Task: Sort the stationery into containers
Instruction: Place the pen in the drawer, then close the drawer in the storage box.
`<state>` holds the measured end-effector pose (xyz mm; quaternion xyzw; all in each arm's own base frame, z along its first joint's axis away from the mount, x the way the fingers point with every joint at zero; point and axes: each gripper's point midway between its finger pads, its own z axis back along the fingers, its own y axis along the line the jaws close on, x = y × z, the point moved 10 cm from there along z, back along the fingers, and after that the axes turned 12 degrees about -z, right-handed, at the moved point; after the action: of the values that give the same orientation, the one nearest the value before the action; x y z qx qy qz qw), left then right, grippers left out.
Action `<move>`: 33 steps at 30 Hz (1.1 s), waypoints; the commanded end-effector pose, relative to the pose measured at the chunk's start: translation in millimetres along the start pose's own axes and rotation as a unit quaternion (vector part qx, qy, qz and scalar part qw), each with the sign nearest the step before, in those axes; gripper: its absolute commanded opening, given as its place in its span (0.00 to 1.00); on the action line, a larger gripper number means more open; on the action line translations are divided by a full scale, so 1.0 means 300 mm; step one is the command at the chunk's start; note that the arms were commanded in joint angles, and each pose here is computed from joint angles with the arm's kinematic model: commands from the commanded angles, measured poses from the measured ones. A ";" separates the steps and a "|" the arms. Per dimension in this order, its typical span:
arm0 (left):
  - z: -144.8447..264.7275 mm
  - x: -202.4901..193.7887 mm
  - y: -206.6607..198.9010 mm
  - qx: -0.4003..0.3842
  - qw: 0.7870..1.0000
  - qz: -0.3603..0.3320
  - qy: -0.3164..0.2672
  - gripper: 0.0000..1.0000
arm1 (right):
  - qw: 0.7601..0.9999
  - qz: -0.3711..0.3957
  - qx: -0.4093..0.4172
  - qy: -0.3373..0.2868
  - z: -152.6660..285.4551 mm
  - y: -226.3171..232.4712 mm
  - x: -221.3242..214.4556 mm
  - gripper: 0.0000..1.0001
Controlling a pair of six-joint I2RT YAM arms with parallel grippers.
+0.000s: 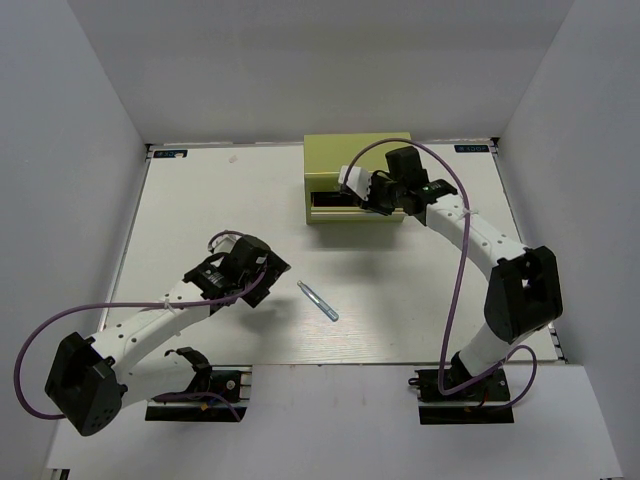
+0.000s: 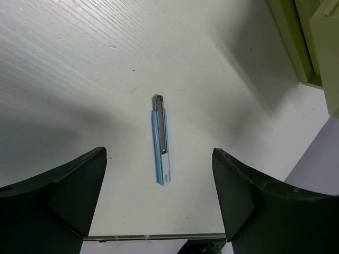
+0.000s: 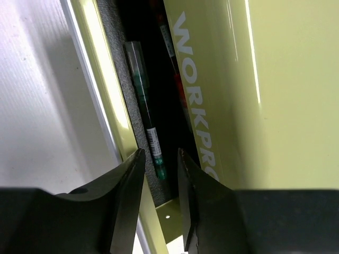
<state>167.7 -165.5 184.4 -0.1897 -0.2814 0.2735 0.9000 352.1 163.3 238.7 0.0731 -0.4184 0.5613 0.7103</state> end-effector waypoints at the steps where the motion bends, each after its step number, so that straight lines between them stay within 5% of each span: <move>1: 0.012 0.006 -0.008 -0.016 1.000 0.008 -0.002 0.90 | 0.999 0.022 -0.015 -0.046 0.055 -0.027 0.062 0.37; 6: 0.007 0.001 -0.007 -0.014 1.000 0.007 0.004 0.90 | 0.995 0.030 0.047 -0.078 0.076 0.020 0.062 0.00; 11: 0.000 0.001 -0.010 -0.014 1.000 0.007 0.004 0.90 | 0.979 0.074 0.170 -0.080 0.043 0.104 0.026 0.00; 18: -0.010 -0.005 -0.018 -0.017 1.000 0.007 0.012 0.90 | 0.980 0.057 0.185 -0.039 -0.050 0.069 -0.003 0.00; 33: -0.082 0.007 -0.130 -0.152 0.988 0.011 -0.017 0.90 | 0.999 0.000 -0.053 0.007 -0.184 -0.131 0.005 0.00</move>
<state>186.1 -188.1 177.8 -0.2724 -0.3011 0.2536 0.8780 383.1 180.6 193.7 0.0881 -0.3701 0.5815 0.7191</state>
